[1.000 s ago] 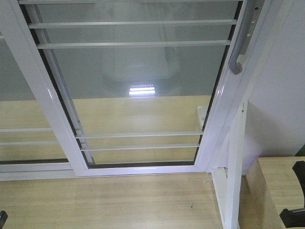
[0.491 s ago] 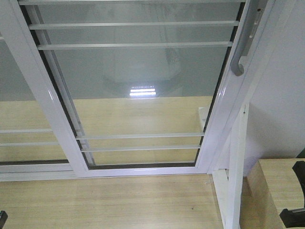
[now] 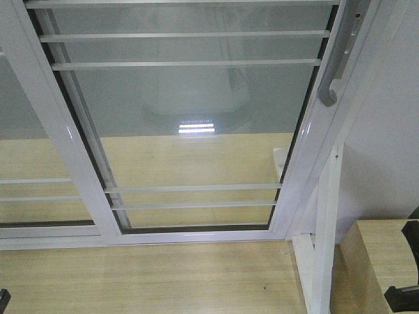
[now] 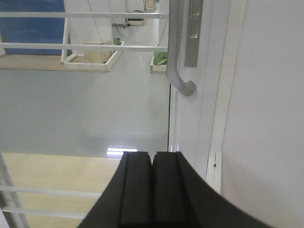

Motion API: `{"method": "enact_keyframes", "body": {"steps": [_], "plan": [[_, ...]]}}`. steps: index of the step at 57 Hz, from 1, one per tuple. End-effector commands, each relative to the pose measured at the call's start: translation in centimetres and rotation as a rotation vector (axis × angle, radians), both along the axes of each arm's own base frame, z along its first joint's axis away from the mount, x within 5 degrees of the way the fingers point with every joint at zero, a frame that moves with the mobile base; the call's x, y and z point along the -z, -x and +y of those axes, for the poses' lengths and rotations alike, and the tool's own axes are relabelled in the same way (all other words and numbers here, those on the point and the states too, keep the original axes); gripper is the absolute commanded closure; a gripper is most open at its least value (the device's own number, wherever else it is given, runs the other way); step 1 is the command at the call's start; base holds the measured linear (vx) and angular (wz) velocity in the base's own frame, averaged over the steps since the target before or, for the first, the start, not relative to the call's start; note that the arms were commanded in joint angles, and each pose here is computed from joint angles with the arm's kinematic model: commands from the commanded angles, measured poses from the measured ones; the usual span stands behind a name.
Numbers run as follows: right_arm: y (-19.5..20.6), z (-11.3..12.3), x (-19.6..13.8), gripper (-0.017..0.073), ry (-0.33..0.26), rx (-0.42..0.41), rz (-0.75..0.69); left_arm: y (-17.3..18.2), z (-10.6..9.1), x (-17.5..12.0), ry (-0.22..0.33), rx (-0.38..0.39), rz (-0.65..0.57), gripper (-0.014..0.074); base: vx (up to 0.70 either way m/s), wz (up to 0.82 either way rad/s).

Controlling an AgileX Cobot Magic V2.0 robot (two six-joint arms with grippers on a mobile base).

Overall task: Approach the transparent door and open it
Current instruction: 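Align the base in front of the door's grey bar handle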

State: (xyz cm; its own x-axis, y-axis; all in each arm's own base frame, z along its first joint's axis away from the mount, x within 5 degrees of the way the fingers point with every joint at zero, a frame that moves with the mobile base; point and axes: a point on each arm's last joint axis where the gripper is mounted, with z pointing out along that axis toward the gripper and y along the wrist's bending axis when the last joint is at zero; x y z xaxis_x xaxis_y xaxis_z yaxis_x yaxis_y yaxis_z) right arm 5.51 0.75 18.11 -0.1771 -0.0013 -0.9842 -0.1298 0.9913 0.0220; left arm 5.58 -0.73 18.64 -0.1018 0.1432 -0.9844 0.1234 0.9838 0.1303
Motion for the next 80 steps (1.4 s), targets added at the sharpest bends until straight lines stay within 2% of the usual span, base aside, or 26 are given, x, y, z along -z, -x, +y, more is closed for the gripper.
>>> {"method": "enact_keyframes", "body": {"steps": [1,31,39,43,50,53,59,61,66,71,80], "plan": [[0.0,0.0,-0.7,0.0564,-0.006,0.004,-0.095,0.0,0.1,-0.5,0.016,-0.009,-0.079,0.06,0.0,0.0],[0.0,0.0,-0.9,0.0564,-0.003,0.004,-0.112,0.0,0.1,-0.7,0.015,-0.013,-0.105,0.06,0.0,0.0],[0.0,0.0,-1.7,0.0564,-0.014,0.005,-0.196,0.0,0.3,-1.4,0.022,-0.027,-0.181,0.06,0.0,0.0],[0.0,0.0,-2.4,0.0564,-0.004,0.005,-0.272,0.1,0.4,-2.3,0.034,-0.044,-0.271,0.06,0.0,0.0],[0.2,-0.1,-3.7,0.0564,-0.015,0.008,-0.407,0.4,0.7,-3.8,0.105,-0.066,-0.418,0.06,0.0,0.0],[0.3,-0.1,-4.3,0.0564,-0.019,0.008,-0.426,0.6,0.7,-4.5,0.122,-0.062,-0.432,0.06,0.0,0.0],[0.7,-0.1,-6.0,0.0564,-0.012,0.007,-0.385,0.9,0.6,-6.6,0.121,-0.046,-0.421,0.06,0.0,0.0],[0.8,-0.1,-6.9,0.0564,-0.006,0.007,-0.374,1.0,0.6,-7.5,0.111,-0.043,-0.42,0.06,0.0,0.0],[0.6,-0.1,-8.9,0.0564,0.068,0.008,-0.323,0.6,0.5,-9.8,0.082,-0.043,-0.415,0.06,0.0,0.0],[-0.6,0.0,-11.4,0.0564,0.113,0.008,-0.287,-0.8,0.4,-12.2,0.086,-0.044,-0.376,0.06,0.0,0.0],[-5.2,0.6,-15.0,0.0564,0.163,-0.003,-0.199,-6.2,0.0,-15.8,0.072,-0.047,-0.242,0.06,0.0,0.0]]}}
